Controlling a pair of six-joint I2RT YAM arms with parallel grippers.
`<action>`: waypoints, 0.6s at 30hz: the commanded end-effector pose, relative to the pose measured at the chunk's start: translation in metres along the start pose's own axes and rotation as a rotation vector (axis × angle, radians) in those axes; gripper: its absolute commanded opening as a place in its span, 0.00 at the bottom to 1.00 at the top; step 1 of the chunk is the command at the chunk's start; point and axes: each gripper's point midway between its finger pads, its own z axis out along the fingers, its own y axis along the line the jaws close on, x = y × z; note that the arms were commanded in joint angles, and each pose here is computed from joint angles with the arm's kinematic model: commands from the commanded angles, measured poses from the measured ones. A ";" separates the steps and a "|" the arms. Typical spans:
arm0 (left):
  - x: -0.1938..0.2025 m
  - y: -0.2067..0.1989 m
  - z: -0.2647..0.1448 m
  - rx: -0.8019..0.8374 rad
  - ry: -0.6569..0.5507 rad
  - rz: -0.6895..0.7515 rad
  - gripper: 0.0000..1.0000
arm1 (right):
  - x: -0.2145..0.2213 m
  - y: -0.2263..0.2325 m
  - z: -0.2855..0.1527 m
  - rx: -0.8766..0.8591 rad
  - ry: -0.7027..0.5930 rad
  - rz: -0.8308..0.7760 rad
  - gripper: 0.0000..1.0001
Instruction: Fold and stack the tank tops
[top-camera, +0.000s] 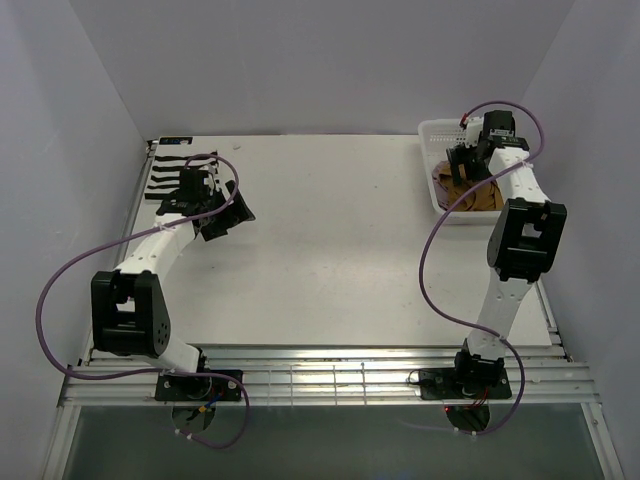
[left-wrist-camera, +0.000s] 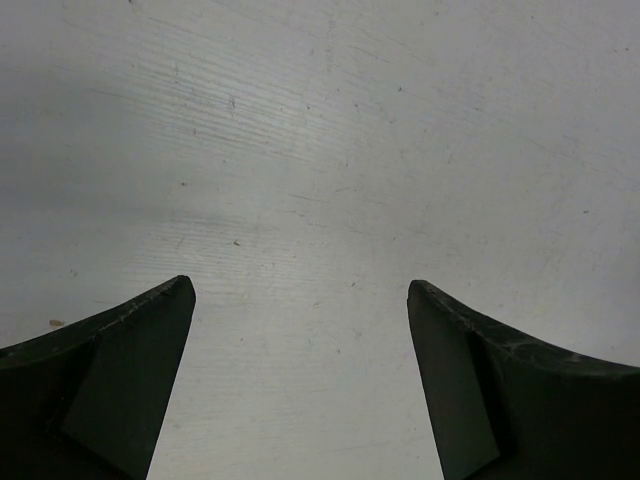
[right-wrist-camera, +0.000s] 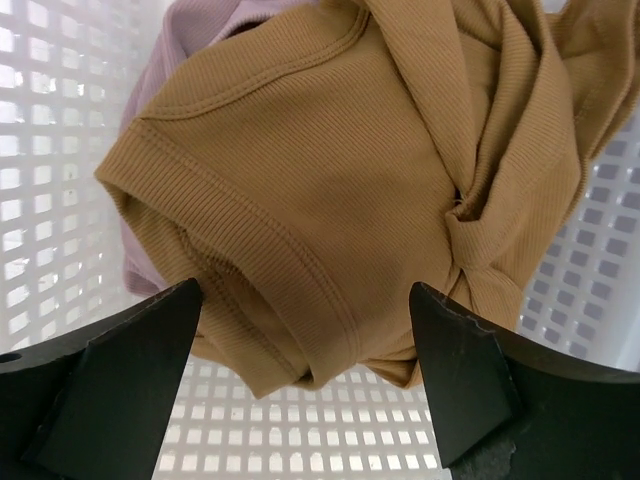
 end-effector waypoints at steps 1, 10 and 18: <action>-0.011 0.002 -0.005 -0.028 -0.047 -0.006 0.98 | -0.006 -0.008 0.008 0.012 -0.005 -0.011 0.91; -0.010 0.009 0.004 -0.063 -0.023 -0.015 0.98 | -0.016 -0.011 0.001 -0.036 -0.064 0.123 0.25; -0.020 0.000 -0.007 -0.040 -0.063 -0.025 0.98 | -0.087 -0.033 -0.088 0.048 -0.336 0.153 0.08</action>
